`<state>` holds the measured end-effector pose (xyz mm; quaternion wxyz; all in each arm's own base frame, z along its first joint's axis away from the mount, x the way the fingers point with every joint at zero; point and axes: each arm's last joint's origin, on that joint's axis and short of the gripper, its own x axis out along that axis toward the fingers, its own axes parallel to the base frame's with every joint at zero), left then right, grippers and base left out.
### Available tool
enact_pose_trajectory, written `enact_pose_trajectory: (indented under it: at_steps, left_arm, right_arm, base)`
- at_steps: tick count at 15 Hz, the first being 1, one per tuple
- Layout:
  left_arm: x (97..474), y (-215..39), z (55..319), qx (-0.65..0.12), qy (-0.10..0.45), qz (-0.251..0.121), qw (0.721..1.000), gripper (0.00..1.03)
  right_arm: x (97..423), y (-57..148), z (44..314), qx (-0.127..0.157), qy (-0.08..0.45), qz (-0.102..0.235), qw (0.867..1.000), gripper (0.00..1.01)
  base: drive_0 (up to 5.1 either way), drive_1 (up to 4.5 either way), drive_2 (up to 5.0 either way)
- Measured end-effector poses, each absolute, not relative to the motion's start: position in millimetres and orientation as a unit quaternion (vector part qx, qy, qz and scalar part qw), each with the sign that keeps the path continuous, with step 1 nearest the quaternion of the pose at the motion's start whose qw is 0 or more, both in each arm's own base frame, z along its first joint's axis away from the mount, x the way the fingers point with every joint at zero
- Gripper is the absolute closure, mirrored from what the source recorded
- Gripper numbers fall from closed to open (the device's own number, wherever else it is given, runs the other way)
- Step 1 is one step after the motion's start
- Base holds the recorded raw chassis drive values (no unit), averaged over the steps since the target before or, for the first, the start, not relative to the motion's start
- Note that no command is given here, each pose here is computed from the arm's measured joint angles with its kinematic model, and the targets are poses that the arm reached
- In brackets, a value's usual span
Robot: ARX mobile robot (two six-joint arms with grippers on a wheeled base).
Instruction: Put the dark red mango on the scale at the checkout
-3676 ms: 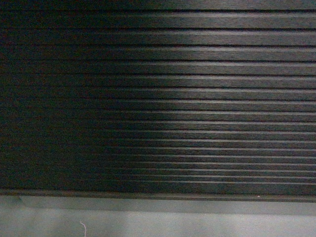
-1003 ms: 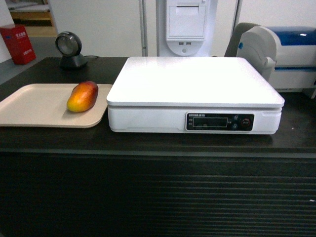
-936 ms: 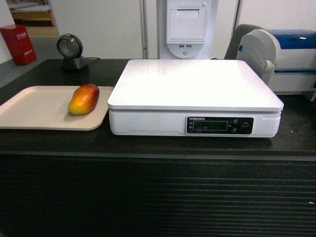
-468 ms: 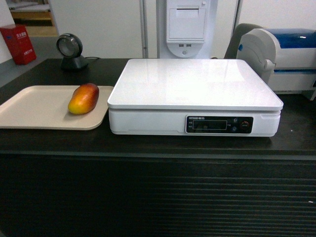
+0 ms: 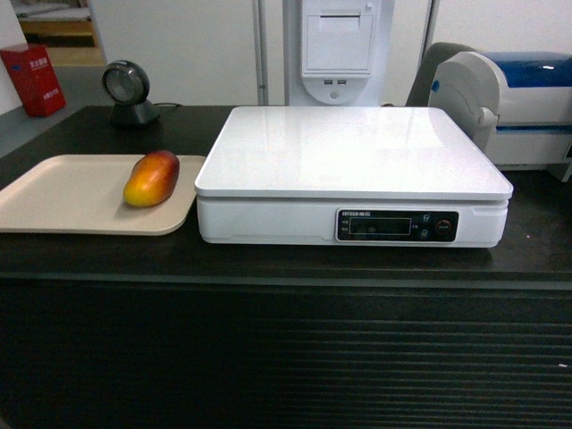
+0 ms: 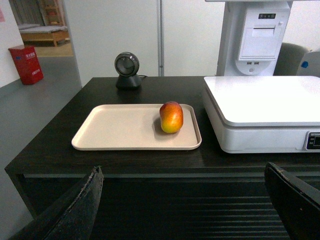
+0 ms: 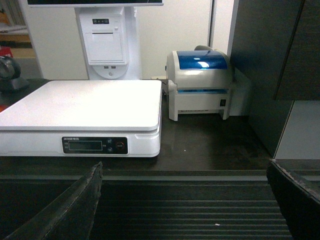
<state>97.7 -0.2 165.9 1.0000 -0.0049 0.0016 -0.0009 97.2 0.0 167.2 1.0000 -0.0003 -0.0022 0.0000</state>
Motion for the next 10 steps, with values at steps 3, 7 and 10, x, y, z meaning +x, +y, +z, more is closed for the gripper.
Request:
enact_pose_trajectory:
  at_steps: [3,7,10]
  left_arm:
    - [97.7,-0.2,165.9,-0.005,0.002,-0.001,1.000,0.05]
    - [123.5,-7.9,186.7,0.018,0.082,0.096,0.992,0.05]
    - [167.1,-10.5,203.3,0.022,0.056,0.058,0.997,0.05]
  right_arm:
    - [97.2,0.0,167.2,0.000,-0.002,0.000,1.000,0.03]
    - [97.2,0.0,167.2,0.000,-0.002,0.000,1.000,0.03]
    - [97.2,0.0,167.2,0.000,-0.002,0.000,1.000,0.03]
  base:
    - [0.0,0.00,0.0]
    - [0.0,0.00,0.0]
    - [0.0,0.00,0.0]
